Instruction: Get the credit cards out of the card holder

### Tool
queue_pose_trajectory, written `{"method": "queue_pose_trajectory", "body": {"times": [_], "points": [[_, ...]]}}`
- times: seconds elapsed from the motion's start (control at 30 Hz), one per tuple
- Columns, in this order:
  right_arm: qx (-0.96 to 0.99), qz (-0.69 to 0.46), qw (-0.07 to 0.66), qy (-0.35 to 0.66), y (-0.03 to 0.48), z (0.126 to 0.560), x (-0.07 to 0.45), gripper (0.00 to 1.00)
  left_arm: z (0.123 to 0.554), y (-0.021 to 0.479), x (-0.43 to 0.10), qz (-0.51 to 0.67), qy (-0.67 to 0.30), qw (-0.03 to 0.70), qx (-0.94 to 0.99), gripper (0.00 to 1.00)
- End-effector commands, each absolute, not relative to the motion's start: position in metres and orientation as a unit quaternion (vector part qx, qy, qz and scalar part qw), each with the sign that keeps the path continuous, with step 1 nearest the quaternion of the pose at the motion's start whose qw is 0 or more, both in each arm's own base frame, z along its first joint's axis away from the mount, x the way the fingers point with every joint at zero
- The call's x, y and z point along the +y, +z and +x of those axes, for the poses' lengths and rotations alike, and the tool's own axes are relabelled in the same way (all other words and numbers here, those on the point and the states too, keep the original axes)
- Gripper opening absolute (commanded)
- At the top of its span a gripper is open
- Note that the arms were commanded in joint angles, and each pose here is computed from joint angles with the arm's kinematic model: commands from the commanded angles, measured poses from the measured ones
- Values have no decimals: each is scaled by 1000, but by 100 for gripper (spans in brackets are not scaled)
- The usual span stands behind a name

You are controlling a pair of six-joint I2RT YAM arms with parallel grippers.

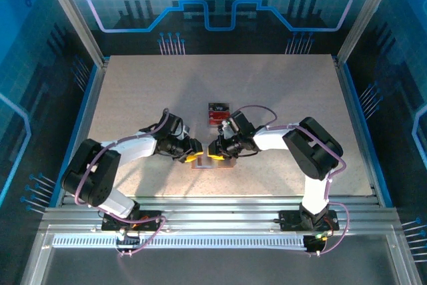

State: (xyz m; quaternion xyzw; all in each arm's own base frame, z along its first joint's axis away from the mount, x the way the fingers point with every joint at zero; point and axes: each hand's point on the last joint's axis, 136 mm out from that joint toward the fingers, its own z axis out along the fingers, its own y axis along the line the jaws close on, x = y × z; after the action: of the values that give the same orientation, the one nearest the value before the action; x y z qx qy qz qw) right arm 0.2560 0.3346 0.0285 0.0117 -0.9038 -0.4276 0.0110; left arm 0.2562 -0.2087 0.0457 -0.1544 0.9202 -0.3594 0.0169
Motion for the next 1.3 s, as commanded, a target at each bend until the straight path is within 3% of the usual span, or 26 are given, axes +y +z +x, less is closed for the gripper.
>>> {"method": "queue_pose_trajectory", "body": {"times": [0.0, 0.13, 0.37, 1.27], "points": [[-901, -3, 16, -433, 25, 257, 331, 26, 257, 59, -210, -148, -361, 22, 921, 42], [-901, -7, 22, -433, 19, 252, 327, 26, 258, 62, -217, -150, -381, 16, 912, 46], [-898, -10, 24, -439, 18, 251, 326, 26, 261, 52, -219, -146, -370, 10, 917, 45], [-893, -8, 6, -449, 41, 255, 326, 26, 266, 45, -233, -139, -387, -4, 912, 25]]}}
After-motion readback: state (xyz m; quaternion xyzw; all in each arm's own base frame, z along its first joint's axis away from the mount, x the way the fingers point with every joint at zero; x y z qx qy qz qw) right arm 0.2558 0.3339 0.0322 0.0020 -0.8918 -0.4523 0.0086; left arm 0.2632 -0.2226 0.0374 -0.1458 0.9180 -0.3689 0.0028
